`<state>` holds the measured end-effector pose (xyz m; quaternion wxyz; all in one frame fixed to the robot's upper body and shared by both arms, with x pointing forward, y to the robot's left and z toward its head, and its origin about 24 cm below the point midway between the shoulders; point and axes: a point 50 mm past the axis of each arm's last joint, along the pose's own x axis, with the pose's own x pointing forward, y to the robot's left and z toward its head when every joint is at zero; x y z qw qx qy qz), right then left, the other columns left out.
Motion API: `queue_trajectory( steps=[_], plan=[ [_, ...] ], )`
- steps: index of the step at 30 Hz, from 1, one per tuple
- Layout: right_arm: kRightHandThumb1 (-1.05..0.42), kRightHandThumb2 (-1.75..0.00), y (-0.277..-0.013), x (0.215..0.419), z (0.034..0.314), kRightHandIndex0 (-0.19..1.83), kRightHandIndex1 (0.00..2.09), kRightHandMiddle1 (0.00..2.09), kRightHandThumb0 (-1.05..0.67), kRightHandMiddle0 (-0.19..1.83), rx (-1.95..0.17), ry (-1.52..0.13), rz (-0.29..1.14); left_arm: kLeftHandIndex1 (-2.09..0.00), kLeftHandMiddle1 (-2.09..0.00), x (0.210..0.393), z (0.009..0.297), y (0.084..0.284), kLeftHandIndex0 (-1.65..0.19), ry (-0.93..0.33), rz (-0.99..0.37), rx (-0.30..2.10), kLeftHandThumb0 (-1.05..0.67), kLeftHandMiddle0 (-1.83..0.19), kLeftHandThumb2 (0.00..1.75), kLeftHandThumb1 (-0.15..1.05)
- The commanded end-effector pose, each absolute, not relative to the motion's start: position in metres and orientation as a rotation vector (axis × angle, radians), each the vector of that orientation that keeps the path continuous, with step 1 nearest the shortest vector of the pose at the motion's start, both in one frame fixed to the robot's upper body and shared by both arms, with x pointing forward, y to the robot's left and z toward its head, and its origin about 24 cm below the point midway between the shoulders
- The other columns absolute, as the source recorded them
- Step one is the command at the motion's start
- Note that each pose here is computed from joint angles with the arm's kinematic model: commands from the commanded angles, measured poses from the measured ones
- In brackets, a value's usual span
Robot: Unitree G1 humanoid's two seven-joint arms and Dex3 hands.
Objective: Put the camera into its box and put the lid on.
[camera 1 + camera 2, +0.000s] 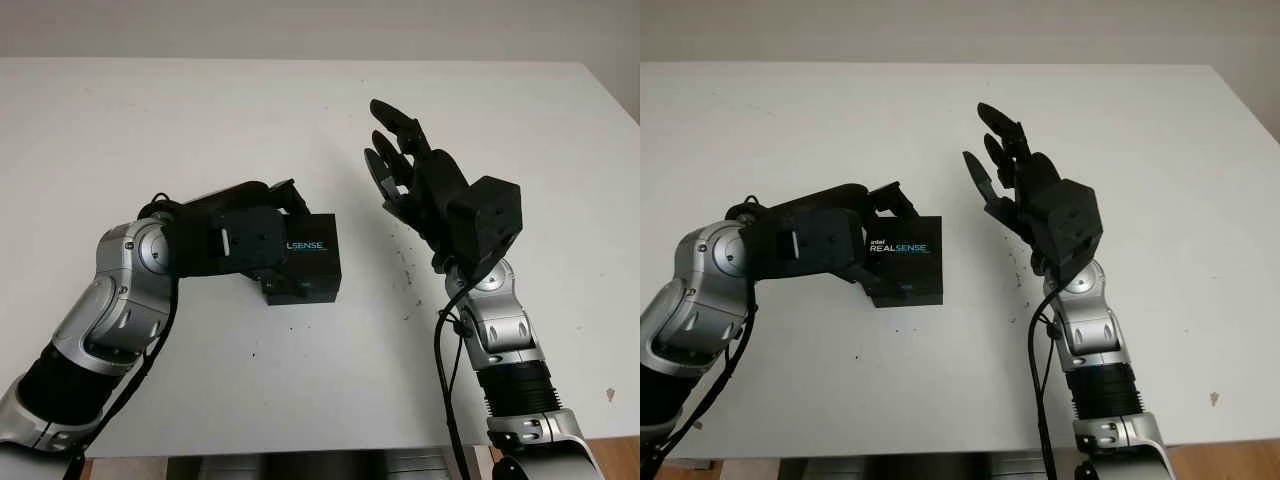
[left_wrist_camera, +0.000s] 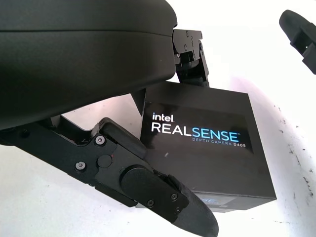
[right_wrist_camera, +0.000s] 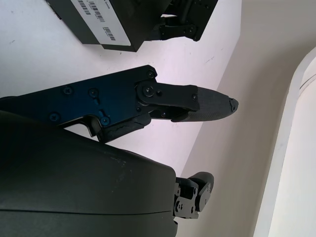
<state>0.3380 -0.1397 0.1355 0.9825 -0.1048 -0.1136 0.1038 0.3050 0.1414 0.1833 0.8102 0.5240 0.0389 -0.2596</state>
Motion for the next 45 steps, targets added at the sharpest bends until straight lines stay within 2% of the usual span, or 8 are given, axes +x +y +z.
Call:
queue_trajectory(
  steps=[1,9,22,26,29,31,33,45],
  plan=[
    [-1.05,-0.47,-0.14,0.3374,0.1352,0.12,0.05,0.57,-0.64,-0.16,-0.197,-0.228,0.204,-2.09,-2.0,0.301,0.1719,0.1395,-0.09,0.119,-0.594,1.118,-0.15,-0.01,0.06,0.95],
    [-1.05,-0.47,-0.14,0.3375,0.135,0.12,0.05,0.6,-0.65,-0.18,-0.2,-0.227,0.204,-2.09,-1.87,0.2999,0.1662,0.1395,-0.11,0.117,-0.598,1.098,-0.15,-0.03,0.06,0.95],
    [-1.05,-0.48,-0.1395,0.337,0.1354,0.12,0.06,0.62,-0.64,-0.19,-0.197,-0.228,0.204,-2.09,-1.99,0.2976,0.1627,0.1383,-0.13,0.097,-0.59,1.095,-0.14,-0.08,0.06,0.95],
    [-1.05,-0.48,-0.1397,0.3368,0.1353,0.12,0.06,0.62,-0.64,-0.19,-0.202,-0.225,0.204,-2.02,-2.03,0.2968,0.1627,0.1381,0.06,0.092,-0.59,1.126,-0.2,0.03,0.06,0.96],
    [-1.05,-0.48,-0.1398,0.3364,0.1355,0.12,0.05,0.63,-0.64,-0.19,-0.195,-0.222,0.205,-1.23,-1.33,0.2955,0.1634,0.1372,0.16,0.104,-0.603,1.213,-0.34,0.17,0.05,0.96],
    [-1.05,-0.48,-0.14,0.3362,0.1356,0.12,0.05,0.63,-0.63,-0.19,-0.194,-0.222,0.207,-0.53,-0.56,0.2944,0.1635,0.1368,0.08,0.114,-0.612,1.248,-0.39,0.12,0.05,0.96],
    [-1.05,-0.48,-0.1403,0.3364,0.1352,0.12,0.05,0.62,-0.64,-0.19,-0.19,-0.222,0.207,-0.2,-0.15,0.2938,0.1641,0.1363,0.05,0.128,-0.62,1.277,-0.43,0.1,0.06,0.96],
    [-1.05,-0.48,-0.1402,0.3365,0.1357,0.12,0.05,0.62,-0.64,-0.19,-0.19,-0.219,0.212,0.0,0.0,0.2928,0.1639,0.1354,0.19,0.13,-0.631,1.347,-0.54,0.19,0.05,0.95]
  ],
)
